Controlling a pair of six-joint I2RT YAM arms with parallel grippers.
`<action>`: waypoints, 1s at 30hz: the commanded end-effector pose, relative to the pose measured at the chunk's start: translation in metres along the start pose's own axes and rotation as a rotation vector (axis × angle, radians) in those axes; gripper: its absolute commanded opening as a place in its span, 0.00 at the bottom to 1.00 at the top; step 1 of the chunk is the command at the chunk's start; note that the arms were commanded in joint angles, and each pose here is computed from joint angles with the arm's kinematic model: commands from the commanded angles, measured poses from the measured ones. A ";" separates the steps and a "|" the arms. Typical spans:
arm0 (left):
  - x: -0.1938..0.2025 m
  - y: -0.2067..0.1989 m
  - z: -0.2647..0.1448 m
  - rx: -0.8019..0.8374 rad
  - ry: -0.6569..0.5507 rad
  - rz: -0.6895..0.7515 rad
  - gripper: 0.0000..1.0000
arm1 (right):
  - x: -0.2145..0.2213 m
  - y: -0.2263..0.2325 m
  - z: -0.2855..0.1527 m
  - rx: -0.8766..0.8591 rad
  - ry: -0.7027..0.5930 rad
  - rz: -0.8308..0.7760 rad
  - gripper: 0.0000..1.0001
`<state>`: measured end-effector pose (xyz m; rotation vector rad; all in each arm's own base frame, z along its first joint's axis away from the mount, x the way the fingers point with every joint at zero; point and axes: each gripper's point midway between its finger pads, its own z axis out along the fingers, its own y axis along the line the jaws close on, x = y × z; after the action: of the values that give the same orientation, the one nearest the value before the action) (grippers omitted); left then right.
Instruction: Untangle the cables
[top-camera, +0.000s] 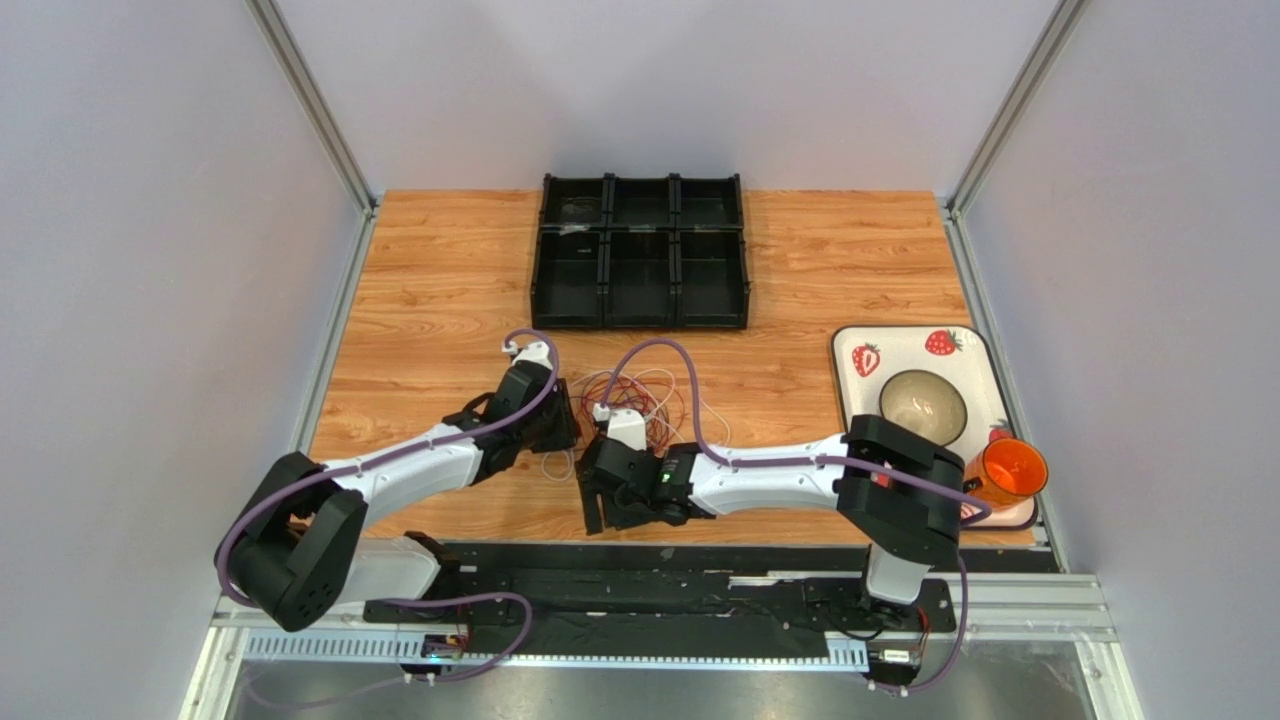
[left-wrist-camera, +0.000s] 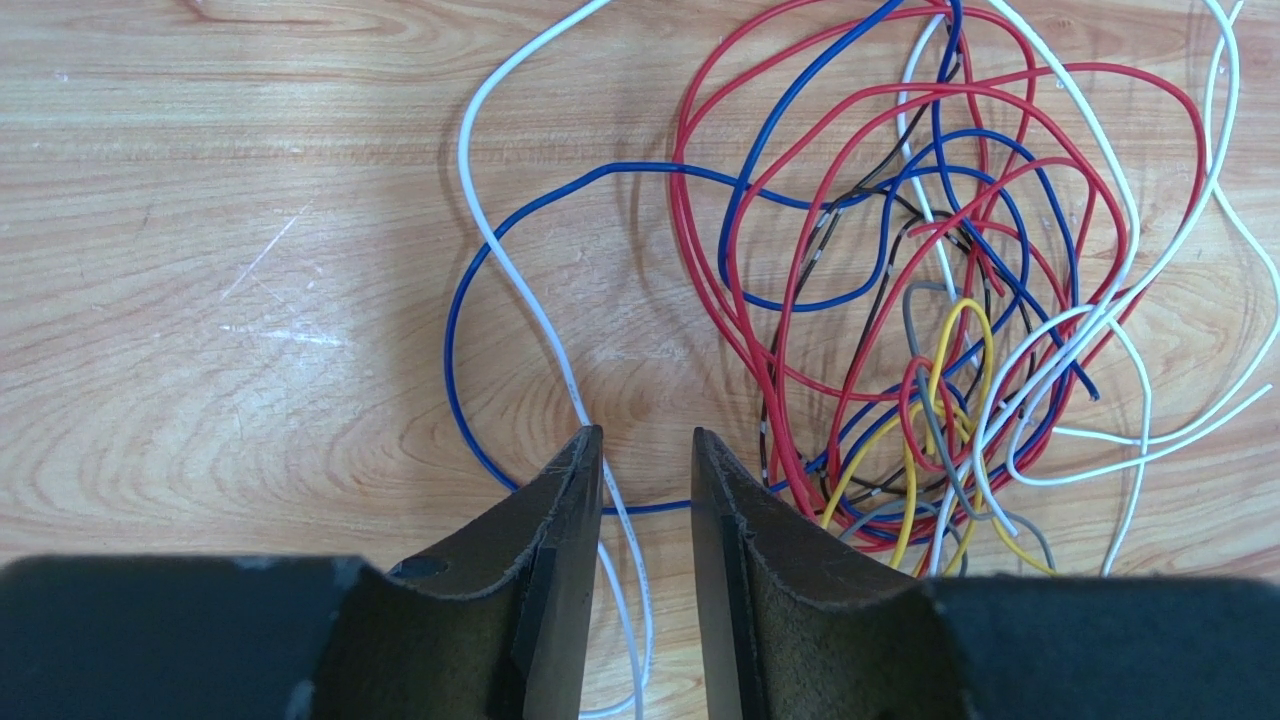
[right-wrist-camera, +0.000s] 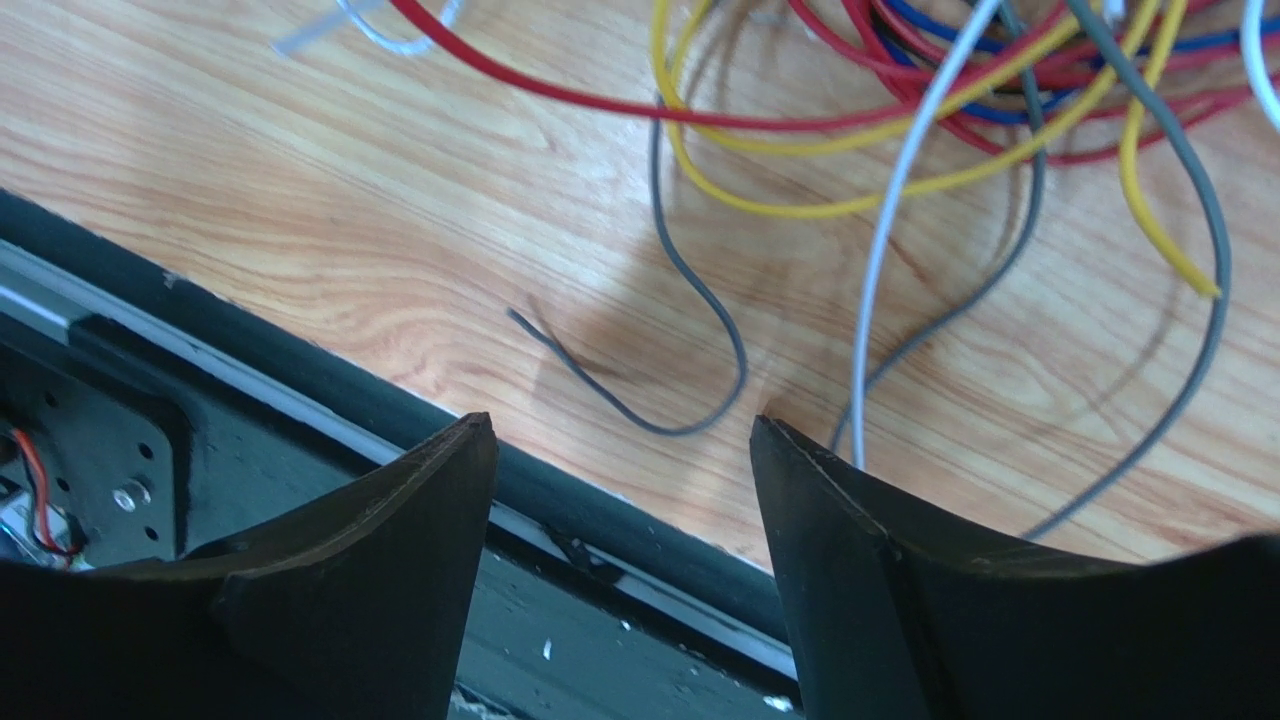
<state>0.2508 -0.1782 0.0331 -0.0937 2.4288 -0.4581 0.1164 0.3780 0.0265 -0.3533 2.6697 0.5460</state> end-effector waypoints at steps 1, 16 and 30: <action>-0.013 -0.012 0.000 0.033 -0.034 -0.009 0.37 | -0.008 -0.006 0.008 0.071 -0.039 -0.012 0.70; -0.013 -0.012 0.001 0.034 -0.030 -0.007 0.36 | -0.025 -0.022 0.017 0.220 -0.094 -0.087 0.45; -0.013 -0.013 0.003 0.029 -0.024 -0.005 0.35 | -0.101 0.035 -0.148 0.030 -0.340 -0.276 0.00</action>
<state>0.2495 -0.1780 0.0292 -0.0911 2.4428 -0.4528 0.1358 0.3689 0.0955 -0.5544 2.4770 0.2897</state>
